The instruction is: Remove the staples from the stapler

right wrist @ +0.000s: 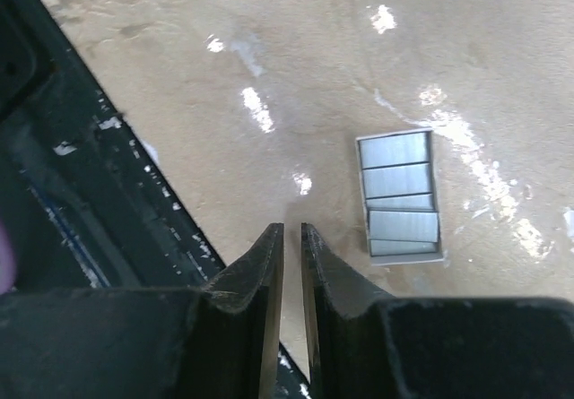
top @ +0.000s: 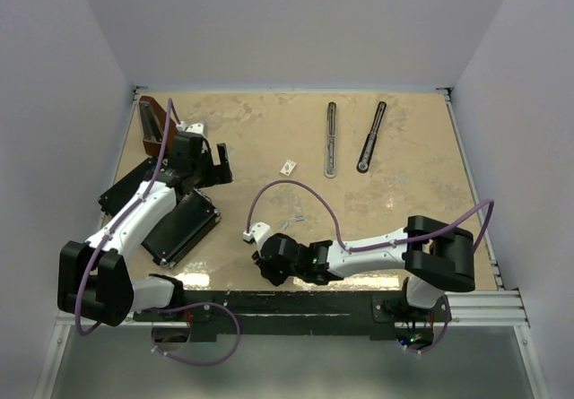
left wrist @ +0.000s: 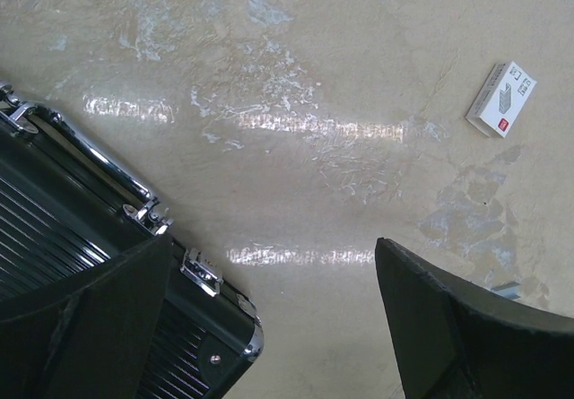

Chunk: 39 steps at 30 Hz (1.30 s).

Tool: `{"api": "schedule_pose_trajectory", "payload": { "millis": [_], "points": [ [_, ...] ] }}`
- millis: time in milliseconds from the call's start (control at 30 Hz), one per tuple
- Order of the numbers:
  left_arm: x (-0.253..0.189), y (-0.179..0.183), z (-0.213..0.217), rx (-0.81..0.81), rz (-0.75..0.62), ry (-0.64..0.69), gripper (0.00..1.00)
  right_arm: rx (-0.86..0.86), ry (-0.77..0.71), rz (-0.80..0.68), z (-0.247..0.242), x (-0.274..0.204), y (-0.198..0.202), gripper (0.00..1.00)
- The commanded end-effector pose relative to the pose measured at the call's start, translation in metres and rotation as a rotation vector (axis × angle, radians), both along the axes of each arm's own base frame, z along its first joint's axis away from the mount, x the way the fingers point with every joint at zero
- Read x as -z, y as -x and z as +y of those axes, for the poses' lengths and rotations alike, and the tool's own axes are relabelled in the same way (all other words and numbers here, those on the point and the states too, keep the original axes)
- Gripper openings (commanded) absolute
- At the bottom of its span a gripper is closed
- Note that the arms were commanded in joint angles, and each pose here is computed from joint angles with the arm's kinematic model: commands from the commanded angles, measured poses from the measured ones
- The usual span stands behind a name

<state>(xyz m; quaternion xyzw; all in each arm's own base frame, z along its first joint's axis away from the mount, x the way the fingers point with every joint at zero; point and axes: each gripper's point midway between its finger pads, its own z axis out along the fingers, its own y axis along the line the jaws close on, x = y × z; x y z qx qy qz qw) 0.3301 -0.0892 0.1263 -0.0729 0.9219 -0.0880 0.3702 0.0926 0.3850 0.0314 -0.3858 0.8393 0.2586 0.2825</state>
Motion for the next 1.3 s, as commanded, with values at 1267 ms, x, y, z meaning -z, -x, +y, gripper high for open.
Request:
{"api": "schedule_pose_trajectory", "payload": {
  "millis": [1267],
  "points": [
    [-0.026, -0.010, 0.000, -0.003, -0.070, 0.006, 1.00, 0.297, 0.179, -0.179, -0.033, 0.022, -0.054, 0.12]
  ]
}}
